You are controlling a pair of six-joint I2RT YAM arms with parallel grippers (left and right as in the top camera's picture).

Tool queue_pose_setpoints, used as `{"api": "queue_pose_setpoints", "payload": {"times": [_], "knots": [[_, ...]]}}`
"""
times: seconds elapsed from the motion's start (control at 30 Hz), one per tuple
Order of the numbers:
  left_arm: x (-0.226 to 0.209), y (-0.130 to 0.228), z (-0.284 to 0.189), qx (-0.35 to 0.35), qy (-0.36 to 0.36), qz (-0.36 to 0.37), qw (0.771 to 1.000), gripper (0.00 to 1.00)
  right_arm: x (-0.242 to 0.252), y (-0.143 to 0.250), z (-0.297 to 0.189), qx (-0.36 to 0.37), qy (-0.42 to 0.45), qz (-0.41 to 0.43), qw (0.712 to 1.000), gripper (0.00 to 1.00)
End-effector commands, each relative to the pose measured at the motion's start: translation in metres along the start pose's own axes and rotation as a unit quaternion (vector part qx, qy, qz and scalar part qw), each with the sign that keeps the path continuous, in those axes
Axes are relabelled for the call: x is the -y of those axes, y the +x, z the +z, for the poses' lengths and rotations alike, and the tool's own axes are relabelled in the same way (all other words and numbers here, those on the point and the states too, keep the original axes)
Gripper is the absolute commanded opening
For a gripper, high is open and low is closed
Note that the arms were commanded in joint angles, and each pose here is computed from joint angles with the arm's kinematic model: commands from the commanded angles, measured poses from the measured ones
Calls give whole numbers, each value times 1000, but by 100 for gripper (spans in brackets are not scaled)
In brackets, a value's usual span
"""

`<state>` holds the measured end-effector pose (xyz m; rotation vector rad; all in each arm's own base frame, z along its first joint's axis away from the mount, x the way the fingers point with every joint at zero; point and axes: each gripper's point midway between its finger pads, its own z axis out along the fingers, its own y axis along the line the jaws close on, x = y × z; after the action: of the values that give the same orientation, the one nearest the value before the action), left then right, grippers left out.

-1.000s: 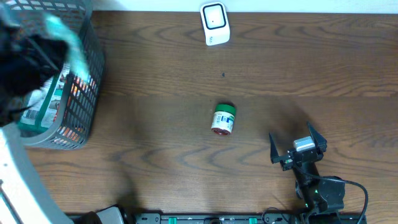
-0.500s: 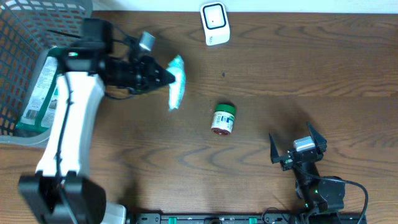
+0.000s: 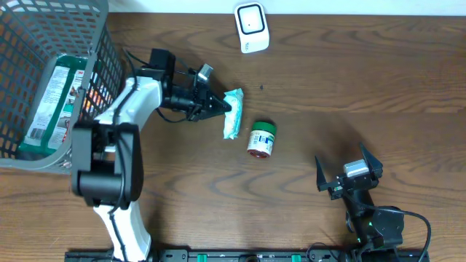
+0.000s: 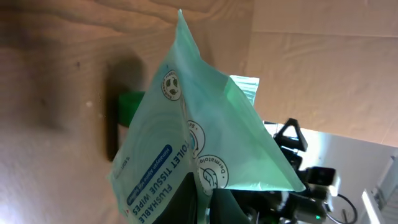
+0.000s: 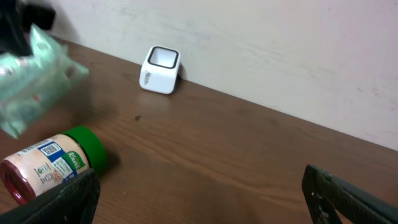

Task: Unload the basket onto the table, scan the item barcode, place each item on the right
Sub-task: 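Carry the wipes packet with the left gripper toward the table center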

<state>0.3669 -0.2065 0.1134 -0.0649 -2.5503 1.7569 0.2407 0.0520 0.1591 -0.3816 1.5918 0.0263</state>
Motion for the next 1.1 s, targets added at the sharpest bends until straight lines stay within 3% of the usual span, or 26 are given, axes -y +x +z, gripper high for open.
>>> {"api": "queue_pose_setpoints", "payload": {"times": [0.0, 0.4, 0.47, 0.63, 0.8, 0.97, 1.07], "knots": [[-10, 3, 17, -22, 20, -9, 1000, 7, -3, 0, 0, 1, -5, 6, 1000, 99], [-59, -2, 25, -20, -37, -32, 999, 8, -3, 0, 0, 1, -5, 6, 1000, 99], [-64, -4, 21, -14, -48, -35, 998, 14, -3, 0, 0, 1, -5, 6, 1000, 99], [-61, -14, 8, 5, -52, -34, 998, 39, -3, 0, 0, 1, -5, 6, 1000, 99], [-54, -25, -13, 46, -141, -21, 989, 48, -3, 0, 0, 1, -5, 6, 1000, 99], [-19, -29, -39, 102, -220, 29, 970, 56, -3, 0, 0, 1, -5, 6, 1000, 99], [11, -28, -55, 144, -265, 65, 951, 54, -3, 0, 0, 1, -5, 6, 1000, 99]]}}
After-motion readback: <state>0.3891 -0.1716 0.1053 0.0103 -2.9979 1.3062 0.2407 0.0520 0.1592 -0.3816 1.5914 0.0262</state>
